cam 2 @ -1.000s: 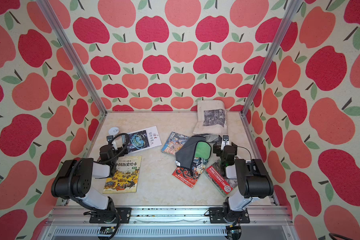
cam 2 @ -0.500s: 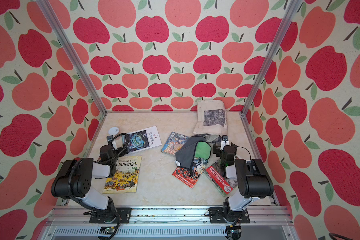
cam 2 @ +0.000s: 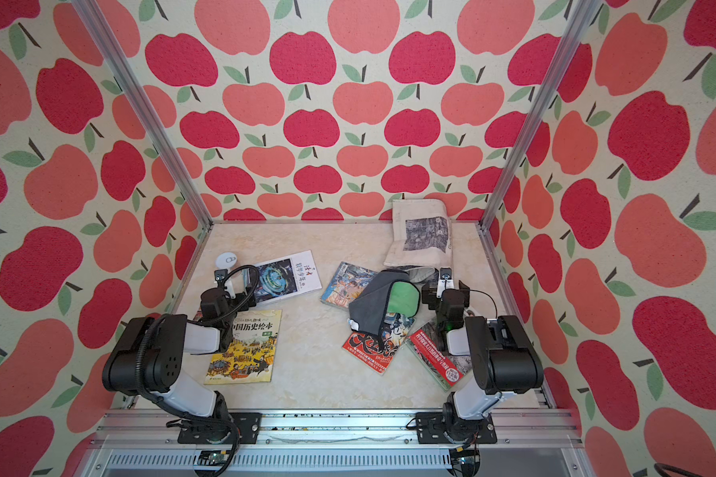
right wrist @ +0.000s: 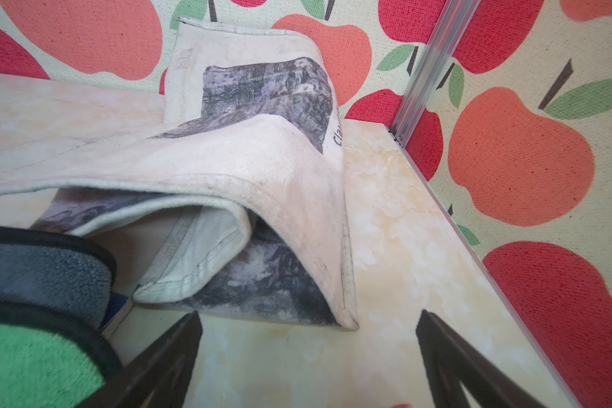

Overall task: Wipe the cover of the book
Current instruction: Pick up the cleaning item from the book.

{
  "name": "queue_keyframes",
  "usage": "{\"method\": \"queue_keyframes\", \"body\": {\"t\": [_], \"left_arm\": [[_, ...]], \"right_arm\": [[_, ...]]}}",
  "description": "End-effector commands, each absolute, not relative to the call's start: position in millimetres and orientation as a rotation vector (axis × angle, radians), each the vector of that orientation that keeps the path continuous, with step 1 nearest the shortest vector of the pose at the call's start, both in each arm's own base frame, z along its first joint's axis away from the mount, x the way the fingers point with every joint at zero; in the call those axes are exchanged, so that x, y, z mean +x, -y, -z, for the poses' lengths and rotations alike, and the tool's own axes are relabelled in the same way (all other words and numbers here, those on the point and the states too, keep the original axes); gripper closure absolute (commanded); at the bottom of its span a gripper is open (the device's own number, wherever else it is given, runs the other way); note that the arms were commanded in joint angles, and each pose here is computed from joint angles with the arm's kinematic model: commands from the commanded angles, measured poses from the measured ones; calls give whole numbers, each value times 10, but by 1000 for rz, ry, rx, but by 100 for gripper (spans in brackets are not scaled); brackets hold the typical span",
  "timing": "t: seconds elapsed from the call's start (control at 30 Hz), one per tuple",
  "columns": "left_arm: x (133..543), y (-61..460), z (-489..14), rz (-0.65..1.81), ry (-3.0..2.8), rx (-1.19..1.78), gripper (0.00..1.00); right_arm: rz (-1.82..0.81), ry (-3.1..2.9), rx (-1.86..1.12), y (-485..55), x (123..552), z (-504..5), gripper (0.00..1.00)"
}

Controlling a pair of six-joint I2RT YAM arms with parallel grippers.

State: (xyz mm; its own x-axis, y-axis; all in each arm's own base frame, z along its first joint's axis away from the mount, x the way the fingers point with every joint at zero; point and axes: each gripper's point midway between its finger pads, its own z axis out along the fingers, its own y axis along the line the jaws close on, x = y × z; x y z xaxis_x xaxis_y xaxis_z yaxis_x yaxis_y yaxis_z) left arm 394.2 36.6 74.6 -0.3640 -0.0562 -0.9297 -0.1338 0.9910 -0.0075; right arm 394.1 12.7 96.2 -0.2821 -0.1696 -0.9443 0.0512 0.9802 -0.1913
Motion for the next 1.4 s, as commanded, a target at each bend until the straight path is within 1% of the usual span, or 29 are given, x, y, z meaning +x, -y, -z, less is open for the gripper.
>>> {"method": "queue_keyframes", "body": {"t": [0.0,0.13,0.23,0.43,0.67,0.73,0.8,0.87,0.93,1.0,1.1,1.17,1.27,1.37], "left_arm": [[3980,-382,-807,-104,-1927,-124,1],[3974,-388,-814,-109,-1921,-127,1],[3936,-419,-913,-172,-1888,-149,1],[3965,-279,-1378,-252,-1889,-86,1],[3807,-183,-1870,-242,-1841,-120,1],[3757,-174,-1979,-237,-1858,-162,1],[3686,-201,-2063,-196,-1886,-256,1],[3569,-267,-2084,-133,-1933,-416,1],[3436,-312,-1995,-56,-1978,-586,1],[3294,-307,-1869,26,-2005,-732,1],[3109,-226,-1658,153,-2025,-895,1],[2959,-193,-1487,213,-2035,-1021,1],[2788,-78,-1323,277,-2102,-1058,1],[2635,86,-1194,332,-2211,-1052,1]], "right_arm": [[240,-1833,-86,-115,3923,-970,1],[283,-1820,-43,-48,3907,-999,1],[283,-1790,-49,-68,3843,-1060,1],[279,-1757,-60,-94,3796,-1092,1],[281,-1722,-72,-118,3747,-1172,1],[381,-1700,-64,-128,3712,-1356,1],[388,-1714,-127,-248,3719,-1508,1],[364,-1751,-48,-245,3719,-1686,1],[250,-1821,-30,-346,3689,-1767,1],[205,-1888,17,-376,3615,-1832,1],[126,-2009,79,-407,3467,-1807,1],[3,-2094,72,-561,3379,-1730,1],[-180,-2176,-4,-894,3248,-1623,1],[-234,-2250,-132,-1206,3126,-1519,1]]}}
